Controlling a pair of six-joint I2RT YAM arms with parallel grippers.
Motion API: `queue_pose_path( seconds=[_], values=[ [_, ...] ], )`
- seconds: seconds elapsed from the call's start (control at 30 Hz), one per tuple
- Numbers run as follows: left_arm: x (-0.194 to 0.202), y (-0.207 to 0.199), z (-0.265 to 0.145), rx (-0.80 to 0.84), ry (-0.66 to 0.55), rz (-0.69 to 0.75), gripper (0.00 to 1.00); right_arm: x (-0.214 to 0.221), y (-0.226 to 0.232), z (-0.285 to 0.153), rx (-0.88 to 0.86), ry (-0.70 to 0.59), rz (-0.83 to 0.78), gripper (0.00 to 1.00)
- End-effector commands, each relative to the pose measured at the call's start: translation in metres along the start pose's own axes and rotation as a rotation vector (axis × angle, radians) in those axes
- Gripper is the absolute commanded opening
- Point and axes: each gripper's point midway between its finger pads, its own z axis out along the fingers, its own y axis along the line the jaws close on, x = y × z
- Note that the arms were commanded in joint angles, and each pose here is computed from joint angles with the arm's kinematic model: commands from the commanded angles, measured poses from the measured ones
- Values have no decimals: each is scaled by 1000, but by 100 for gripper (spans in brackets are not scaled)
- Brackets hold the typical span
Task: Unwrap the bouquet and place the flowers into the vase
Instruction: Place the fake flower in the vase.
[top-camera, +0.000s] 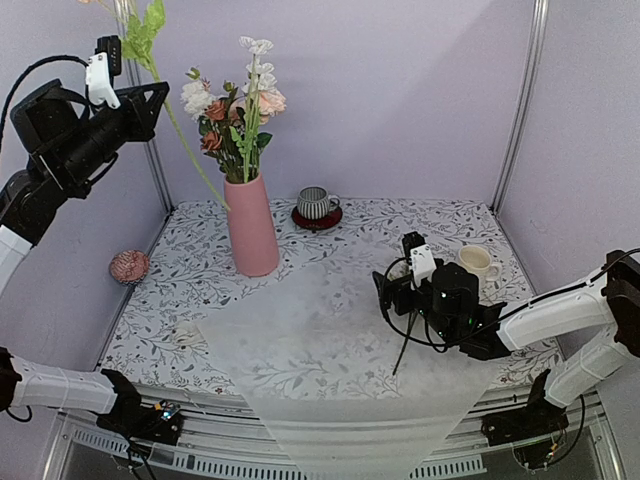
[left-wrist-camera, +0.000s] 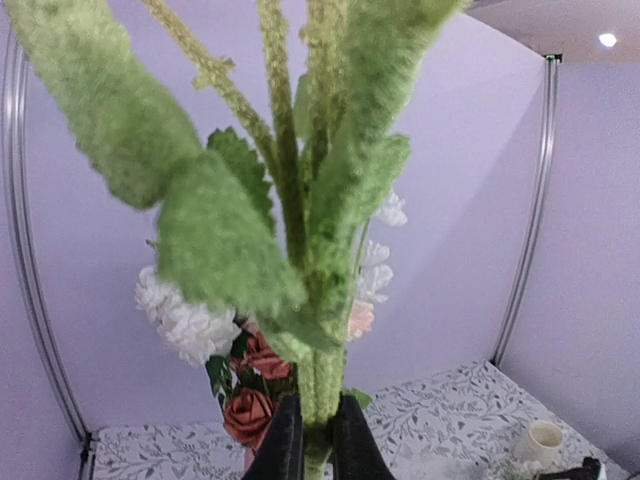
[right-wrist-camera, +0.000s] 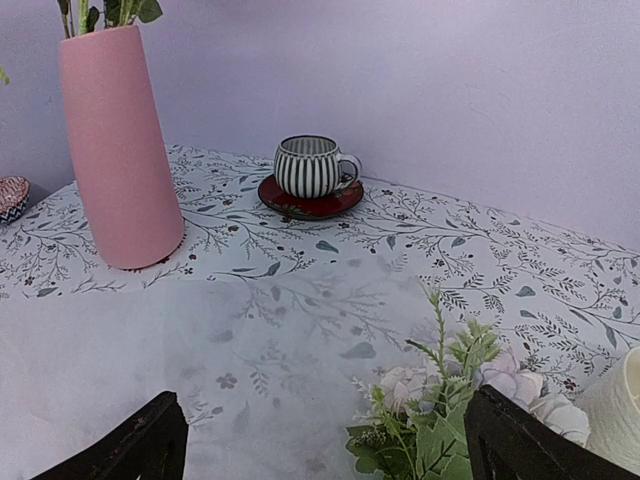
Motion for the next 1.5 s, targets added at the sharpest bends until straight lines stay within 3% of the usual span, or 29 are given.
queue_pose_path(
  seconds=[0.0, 0.6, 1.13, 1.47],
  values=[
    [-53, 11, 1, -74, -160, 82, 4, -13, 2, 2, 4, -38, 14, 99],
    [-54, 10, 43, -126, -219, 155, 4, -11, 4, 3, -7, -31, 5, 99],
    [-5, 0, 88, -60, -107, 88, 4, -8, 9, 6, -23, -18, -1, 99],
    [35, 25, 109, -93, 9, 40, 4, -8, 9, 6, -24, -15, -3, 99]
  ],
)
